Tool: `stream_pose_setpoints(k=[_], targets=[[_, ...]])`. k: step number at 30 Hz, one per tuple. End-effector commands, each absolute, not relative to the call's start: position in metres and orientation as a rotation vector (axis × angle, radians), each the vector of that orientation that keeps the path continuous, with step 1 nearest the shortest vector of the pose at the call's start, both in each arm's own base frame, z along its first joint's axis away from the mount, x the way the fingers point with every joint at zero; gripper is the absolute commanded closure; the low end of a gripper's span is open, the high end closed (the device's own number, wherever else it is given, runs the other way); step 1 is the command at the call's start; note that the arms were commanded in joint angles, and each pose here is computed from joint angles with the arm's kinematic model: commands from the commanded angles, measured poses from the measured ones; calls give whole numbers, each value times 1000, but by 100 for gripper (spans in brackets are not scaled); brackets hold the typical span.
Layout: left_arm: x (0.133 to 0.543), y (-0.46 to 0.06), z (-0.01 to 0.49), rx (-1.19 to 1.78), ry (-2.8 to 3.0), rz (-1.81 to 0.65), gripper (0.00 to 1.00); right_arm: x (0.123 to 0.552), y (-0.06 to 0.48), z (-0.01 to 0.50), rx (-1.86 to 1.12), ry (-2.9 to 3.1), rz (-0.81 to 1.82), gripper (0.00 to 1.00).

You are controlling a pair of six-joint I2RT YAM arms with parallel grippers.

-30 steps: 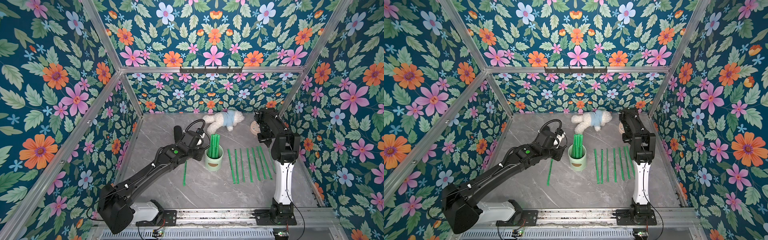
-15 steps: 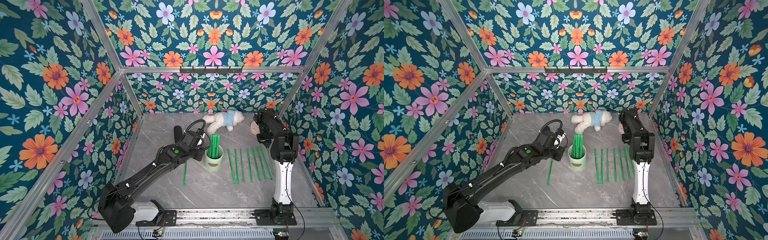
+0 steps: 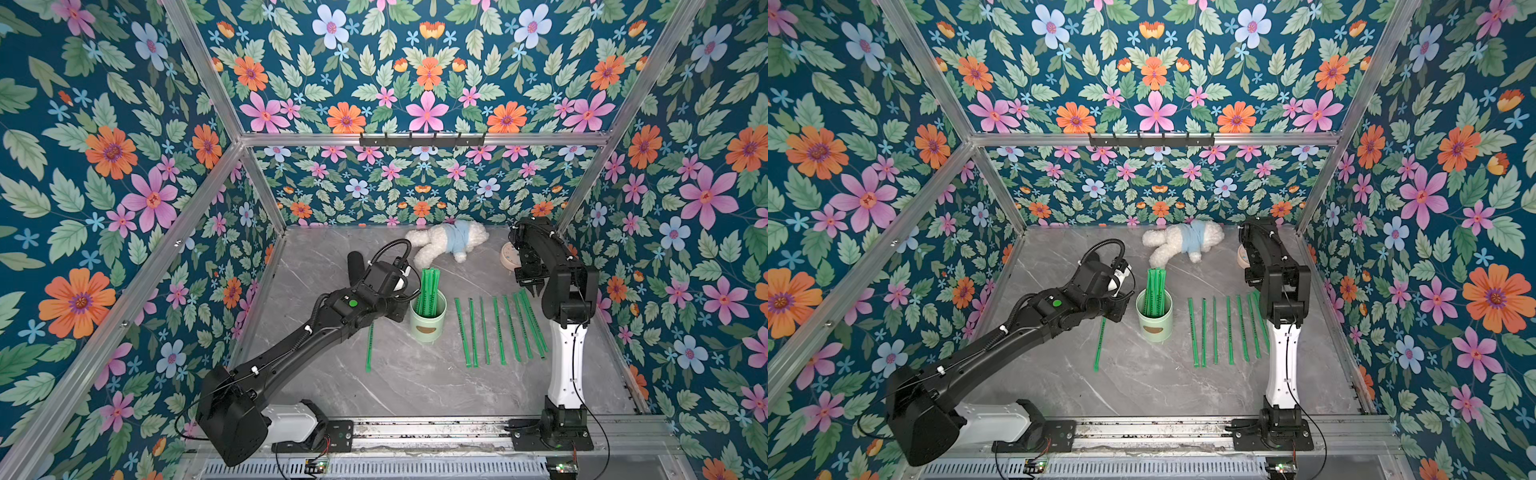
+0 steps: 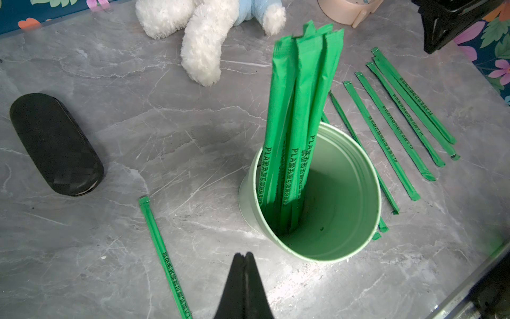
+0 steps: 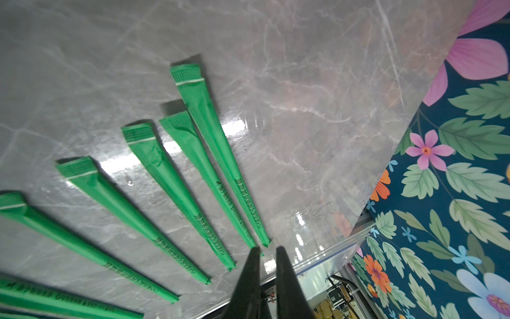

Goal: Take the straws out of the storage container
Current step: Place the straw at the center of the board, then pick up the straw from the container.

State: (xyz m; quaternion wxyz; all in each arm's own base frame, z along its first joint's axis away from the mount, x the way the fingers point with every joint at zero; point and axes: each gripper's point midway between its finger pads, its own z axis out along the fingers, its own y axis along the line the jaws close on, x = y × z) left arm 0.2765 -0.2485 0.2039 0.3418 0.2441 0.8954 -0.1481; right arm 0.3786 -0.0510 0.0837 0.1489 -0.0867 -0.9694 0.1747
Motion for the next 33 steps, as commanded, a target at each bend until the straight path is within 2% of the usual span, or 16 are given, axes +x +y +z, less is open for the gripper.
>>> stream_pose_setpoints(k=[1,7,12,16,18,21,24,33], targets=[[276,-246,204,642,2329,-364,100,371,-45,93,-267,-2786,457,85],[279,-243,205,630,2322,-340,100,375,-19,122,-313,-2970,291,85],[279,-242,207,625,2315,-341,100,372,37,163,-200,-3244,85,85],[280,-242,211,615,2300,-347,100,357,102,190,-33,-3442,-181,83],[280,-242,214,610,2288,-351,100,344,139,216,52,-3525,-463,81],[280,-241,218,601,2270,-355,100,331,176,238,123,-3545,-749,80],[280,-239,219,594,2261,-352,100,320,207,248,274,-3544,-827,79],[283,-239,219,580,2260,-344,100,319,266,230,501,-3481,-761,78]])
